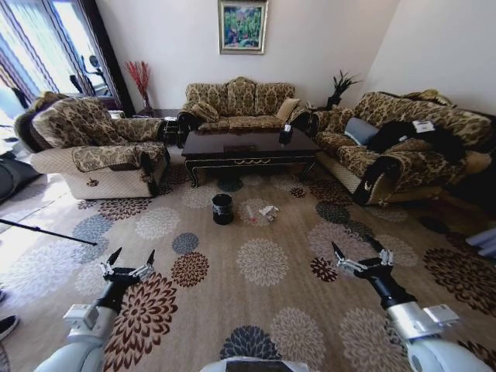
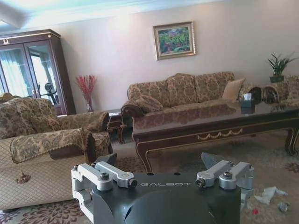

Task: Move to the front of the table and pick up the trash from the floor, then place it into the trash bin.

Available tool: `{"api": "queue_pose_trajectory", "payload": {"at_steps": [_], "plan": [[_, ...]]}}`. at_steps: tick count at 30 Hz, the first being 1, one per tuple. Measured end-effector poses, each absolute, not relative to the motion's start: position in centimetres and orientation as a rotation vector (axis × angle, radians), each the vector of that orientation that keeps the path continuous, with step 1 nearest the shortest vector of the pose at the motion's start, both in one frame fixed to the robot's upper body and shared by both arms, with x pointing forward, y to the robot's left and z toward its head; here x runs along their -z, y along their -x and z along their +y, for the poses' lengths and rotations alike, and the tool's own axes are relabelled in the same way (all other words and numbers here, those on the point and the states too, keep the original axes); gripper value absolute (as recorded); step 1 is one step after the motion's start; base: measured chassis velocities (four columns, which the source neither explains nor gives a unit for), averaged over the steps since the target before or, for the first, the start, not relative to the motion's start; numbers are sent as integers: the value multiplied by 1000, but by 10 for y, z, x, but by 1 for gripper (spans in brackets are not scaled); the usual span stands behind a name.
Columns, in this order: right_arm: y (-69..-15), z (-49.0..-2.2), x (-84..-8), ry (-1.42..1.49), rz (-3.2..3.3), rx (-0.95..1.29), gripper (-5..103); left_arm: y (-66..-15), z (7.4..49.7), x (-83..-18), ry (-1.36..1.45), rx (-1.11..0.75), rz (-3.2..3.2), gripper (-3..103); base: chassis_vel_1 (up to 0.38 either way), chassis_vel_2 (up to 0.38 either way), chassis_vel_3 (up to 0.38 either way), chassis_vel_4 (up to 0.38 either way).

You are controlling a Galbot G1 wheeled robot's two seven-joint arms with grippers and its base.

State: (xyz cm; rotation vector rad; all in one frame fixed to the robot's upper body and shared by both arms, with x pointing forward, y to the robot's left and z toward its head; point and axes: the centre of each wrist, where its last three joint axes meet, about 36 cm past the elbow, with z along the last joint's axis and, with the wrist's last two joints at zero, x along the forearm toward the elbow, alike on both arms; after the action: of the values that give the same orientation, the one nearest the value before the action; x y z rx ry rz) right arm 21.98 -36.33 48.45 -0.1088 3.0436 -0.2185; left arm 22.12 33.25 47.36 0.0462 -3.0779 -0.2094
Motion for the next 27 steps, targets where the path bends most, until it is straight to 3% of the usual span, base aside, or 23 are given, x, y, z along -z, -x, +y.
{"api": "queue_pose_trajectory", "payload": {"at_steps": [11,27], "plan": [[-217,-365,-482,269,2996,284,100,-217,327,-480,-73,200,-3111,100,0,0,0,0],[-221,-365,-477,175,2983,276,100,-218,319,-474,-214,211,-3103,100,0,0,0,0]]}}
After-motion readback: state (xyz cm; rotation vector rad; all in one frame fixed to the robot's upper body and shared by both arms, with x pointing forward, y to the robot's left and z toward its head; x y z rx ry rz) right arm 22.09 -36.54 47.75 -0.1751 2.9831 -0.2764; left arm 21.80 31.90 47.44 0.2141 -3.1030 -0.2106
